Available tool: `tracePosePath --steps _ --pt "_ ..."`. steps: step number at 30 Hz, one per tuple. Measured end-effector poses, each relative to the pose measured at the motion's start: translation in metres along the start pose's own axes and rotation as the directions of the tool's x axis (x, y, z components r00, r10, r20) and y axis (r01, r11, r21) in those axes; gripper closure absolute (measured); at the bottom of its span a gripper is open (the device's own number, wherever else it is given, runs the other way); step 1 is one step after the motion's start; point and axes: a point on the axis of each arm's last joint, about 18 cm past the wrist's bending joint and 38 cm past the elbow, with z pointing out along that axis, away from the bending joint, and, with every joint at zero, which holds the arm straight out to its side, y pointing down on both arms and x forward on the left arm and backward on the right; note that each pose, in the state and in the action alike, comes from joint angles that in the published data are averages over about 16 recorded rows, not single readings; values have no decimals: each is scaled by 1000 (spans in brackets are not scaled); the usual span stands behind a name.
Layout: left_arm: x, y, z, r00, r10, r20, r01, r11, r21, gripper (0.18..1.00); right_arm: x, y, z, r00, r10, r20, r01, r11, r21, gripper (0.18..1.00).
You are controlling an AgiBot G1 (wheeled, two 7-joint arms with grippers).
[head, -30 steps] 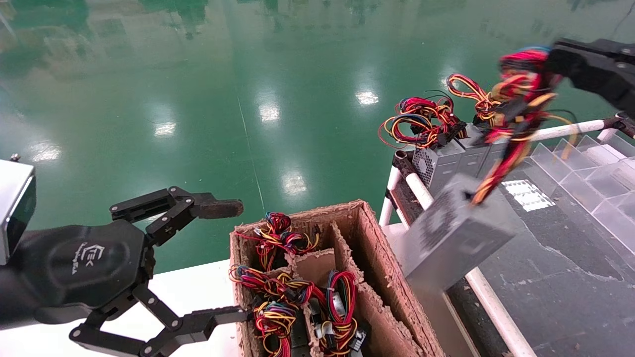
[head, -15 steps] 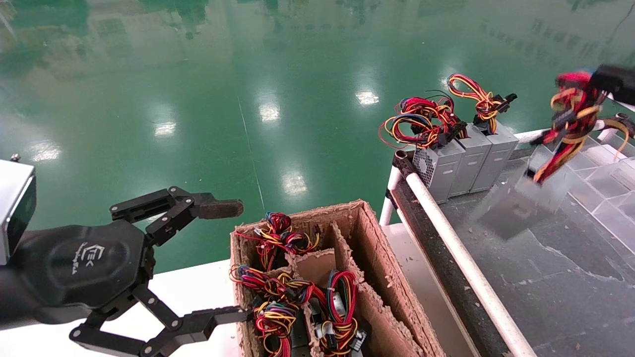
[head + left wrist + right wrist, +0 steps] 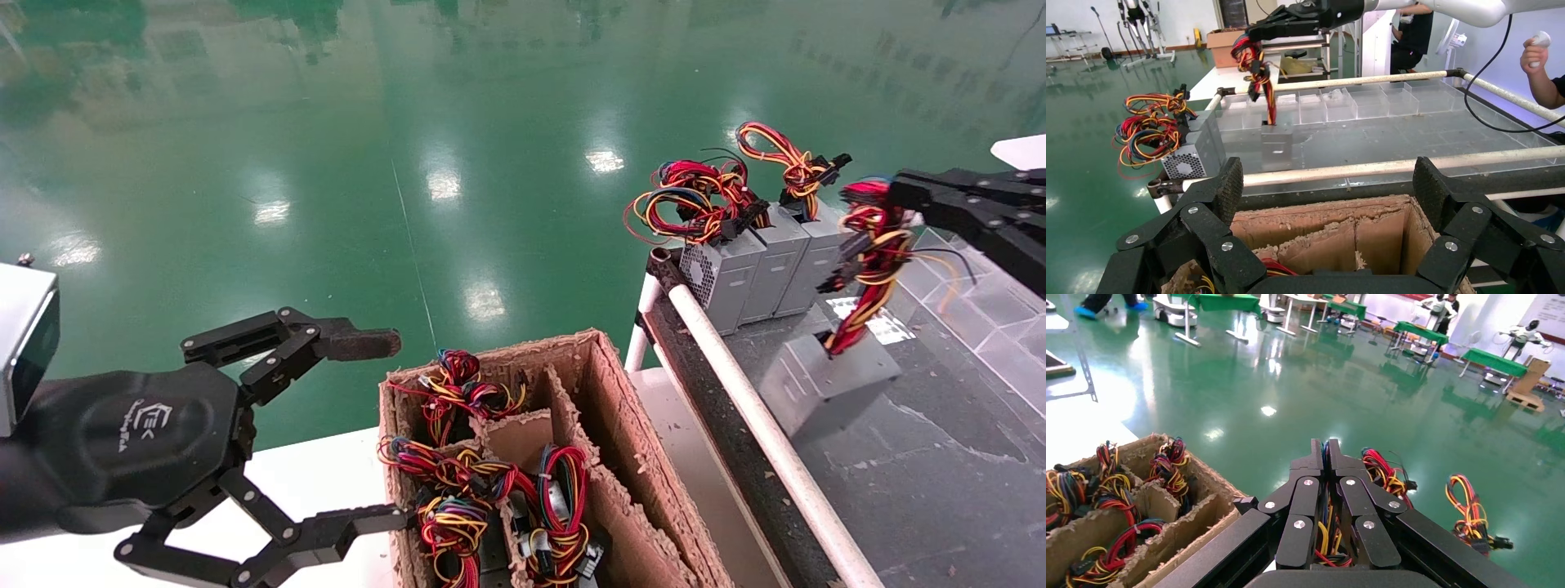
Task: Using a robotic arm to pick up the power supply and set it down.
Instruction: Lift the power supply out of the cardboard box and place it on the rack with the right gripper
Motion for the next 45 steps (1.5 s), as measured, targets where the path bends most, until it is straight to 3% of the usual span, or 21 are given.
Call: tracePosePath --steps 30,45 --pt "0 0 0 1000 0 0 0 1000 0 184 36 15 96 997 -24 -74 22 999 -26 972" --pt "0 0 0 1000 0 0 0 1000 0 184 44 16 121 995 -26 -101 24 999 -22 972"
